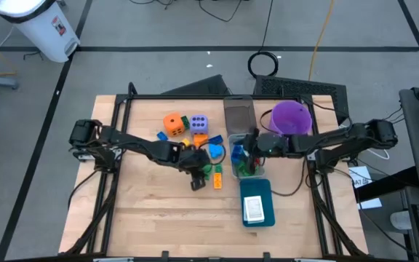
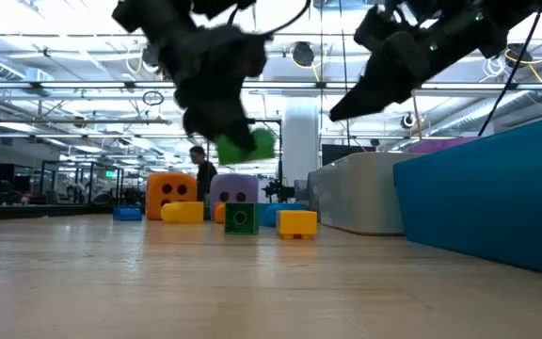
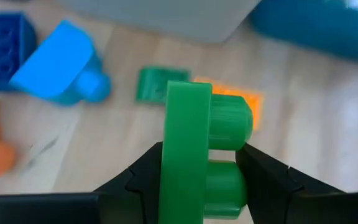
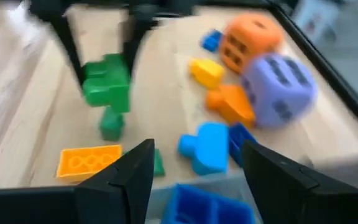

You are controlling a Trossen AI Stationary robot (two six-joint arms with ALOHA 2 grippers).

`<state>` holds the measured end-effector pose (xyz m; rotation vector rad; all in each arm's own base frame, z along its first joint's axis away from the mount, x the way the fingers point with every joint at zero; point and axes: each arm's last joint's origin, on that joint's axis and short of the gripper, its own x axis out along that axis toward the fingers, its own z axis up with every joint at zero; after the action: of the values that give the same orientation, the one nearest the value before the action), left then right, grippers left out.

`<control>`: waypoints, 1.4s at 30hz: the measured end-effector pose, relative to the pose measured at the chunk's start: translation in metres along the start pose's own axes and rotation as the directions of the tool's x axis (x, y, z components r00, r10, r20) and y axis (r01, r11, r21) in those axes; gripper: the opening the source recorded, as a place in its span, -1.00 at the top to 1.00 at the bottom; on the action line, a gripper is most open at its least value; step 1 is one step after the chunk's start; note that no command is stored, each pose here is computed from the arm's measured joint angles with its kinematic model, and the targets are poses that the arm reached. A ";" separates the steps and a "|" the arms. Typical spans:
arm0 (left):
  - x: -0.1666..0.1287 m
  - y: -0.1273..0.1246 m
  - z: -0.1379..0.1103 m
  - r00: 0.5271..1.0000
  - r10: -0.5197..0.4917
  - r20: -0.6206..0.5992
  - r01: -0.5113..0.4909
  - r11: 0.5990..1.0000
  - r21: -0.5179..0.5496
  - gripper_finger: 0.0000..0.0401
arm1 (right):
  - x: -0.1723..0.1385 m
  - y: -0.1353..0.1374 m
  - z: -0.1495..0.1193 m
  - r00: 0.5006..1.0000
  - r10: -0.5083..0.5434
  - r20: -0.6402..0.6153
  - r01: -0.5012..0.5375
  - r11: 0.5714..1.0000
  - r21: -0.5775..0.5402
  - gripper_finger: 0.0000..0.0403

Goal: Pick & Place Toys
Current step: Put the green game piece into the gray bin

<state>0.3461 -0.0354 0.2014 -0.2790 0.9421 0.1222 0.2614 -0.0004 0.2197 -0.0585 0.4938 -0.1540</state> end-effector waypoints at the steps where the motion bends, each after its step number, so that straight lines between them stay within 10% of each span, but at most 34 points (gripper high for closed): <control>1: -0.003 -0.004 0.004 1.000 -0.012 0.012 0.012 1.000 0.004 0.13 | 0.002 0.005 0.000 1.000 0.017 0.010 -0.016 0.998 -0.059 -0.05; 8: -0.009 -0.025 0.008 0.996 -0.067 0.052 0.064 0.996 0.062 0.10 | 0.022 0.048 -0.006 0.989 0.131 0.073 -0.082 0.879 -0.469 -0.06; 24: -0.009 -0.028 0.012 0.990 -0.100 0.095 0.093 0.993 0.077 0.12 | 0.071 0.076 -0.022 0.950 0.123 0.286 0.136 0.662 -0.737 -0.37; 35: -0.010 -0.028 0.012 0.990 -0.106 0.093 0.099 0.992 0.078 0.05 | 0.071 0.079 -0.018 0.947 0.138 0.290 0.139 0.638 -0.757 0.41; 42: -0.015 -0.024 0.015 0.988 -0.120 0.100 0.110 0.989 0.097 0.03 | 0.070 0.078 -0.017 0.947 0.131 0.293 0.142 0.649 -0.748 0.45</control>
<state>0.3545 -0.0540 0.2263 -0.2399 0.8227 -0.0122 0.3248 0.0653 0.1641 -0.9215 0.1926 0.0749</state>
